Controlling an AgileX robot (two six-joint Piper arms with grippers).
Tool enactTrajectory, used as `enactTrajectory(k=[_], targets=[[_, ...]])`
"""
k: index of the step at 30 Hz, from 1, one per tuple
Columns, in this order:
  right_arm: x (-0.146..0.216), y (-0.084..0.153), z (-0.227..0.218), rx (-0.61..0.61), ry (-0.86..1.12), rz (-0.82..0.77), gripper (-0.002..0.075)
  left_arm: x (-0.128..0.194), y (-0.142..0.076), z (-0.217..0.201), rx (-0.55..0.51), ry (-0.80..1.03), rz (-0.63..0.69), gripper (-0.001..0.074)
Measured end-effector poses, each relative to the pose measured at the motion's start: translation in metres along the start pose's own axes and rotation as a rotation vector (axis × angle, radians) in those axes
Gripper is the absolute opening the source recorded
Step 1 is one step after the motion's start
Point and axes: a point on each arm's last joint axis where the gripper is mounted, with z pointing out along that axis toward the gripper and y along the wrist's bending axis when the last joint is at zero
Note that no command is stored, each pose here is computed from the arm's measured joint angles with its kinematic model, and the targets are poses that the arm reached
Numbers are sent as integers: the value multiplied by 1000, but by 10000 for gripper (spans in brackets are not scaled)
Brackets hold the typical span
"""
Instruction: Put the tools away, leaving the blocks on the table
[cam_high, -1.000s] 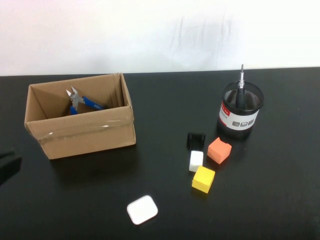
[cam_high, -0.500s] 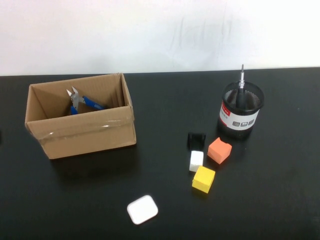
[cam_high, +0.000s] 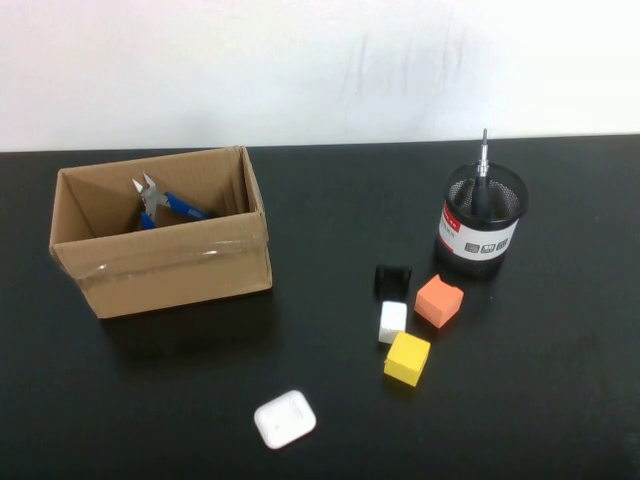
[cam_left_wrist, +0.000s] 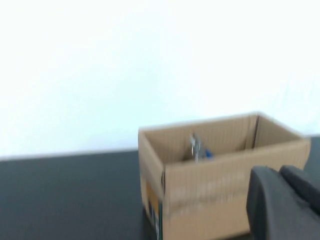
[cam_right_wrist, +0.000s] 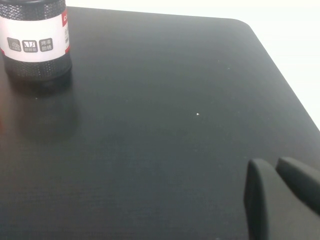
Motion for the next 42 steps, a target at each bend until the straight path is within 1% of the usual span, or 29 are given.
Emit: enactTrajectory(k=[7, 13, 42], targets=[[0, 0, 0, 0, 0, 0, -8, 55, -2, 4, -10, 95, -35, 0], [0, 0, 0, 0, 0, 0, -8, 74, -3, 2, -21, 258, -37, 0], [0, 0, 0, 0, 0, 0, -8, 76, -3, 2, -21, 280, -28, 0]])
